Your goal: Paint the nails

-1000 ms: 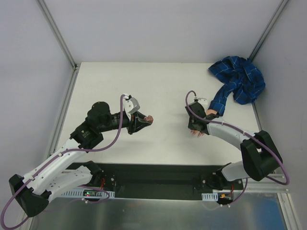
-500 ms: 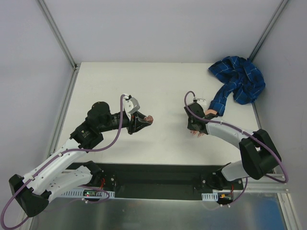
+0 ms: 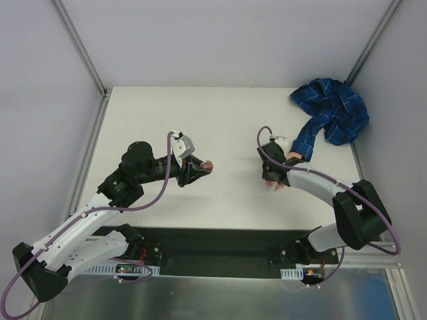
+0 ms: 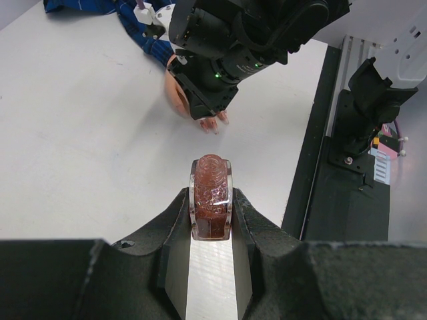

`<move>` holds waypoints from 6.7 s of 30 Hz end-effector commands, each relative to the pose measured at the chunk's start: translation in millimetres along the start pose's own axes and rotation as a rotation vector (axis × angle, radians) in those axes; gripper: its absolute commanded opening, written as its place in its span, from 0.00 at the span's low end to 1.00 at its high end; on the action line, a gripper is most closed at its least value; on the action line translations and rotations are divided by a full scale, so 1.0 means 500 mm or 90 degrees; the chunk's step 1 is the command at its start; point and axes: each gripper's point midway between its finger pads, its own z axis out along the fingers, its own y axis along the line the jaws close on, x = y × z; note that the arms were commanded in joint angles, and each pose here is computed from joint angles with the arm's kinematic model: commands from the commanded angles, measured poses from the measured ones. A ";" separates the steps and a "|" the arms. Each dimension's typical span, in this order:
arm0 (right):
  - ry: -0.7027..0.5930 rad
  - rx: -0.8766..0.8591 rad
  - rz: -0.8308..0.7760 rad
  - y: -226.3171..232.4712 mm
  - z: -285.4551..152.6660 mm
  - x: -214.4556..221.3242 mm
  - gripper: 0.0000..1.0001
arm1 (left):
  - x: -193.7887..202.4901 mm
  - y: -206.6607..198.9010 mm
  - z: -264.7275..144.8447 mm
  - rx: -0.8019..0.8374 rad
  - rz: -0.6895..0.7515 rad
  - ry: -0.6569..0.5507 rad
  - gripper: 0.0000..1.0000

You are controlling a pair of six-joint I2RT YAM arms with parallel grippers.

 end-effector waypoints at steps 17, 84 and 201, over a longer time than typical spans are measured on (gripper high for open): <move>-0.076 -0.121 -0.012 0.050 -0.137 -0.070 0.01 | -0.030 -0.018 0.001 0.026 0.008 -0.021 0.00; -0.234 -0.617 -0.272 0.322 -0.716 -0.084 0.01 | 0.002 -0.144 0.010 0.267 0.087 -0.040 0.00; -0.204 -0.533 -0.299 0.339 -0.580 -0.047 0.00 | -0.029 0.012 -0.009 -0.057 0.042 -0.053 0.00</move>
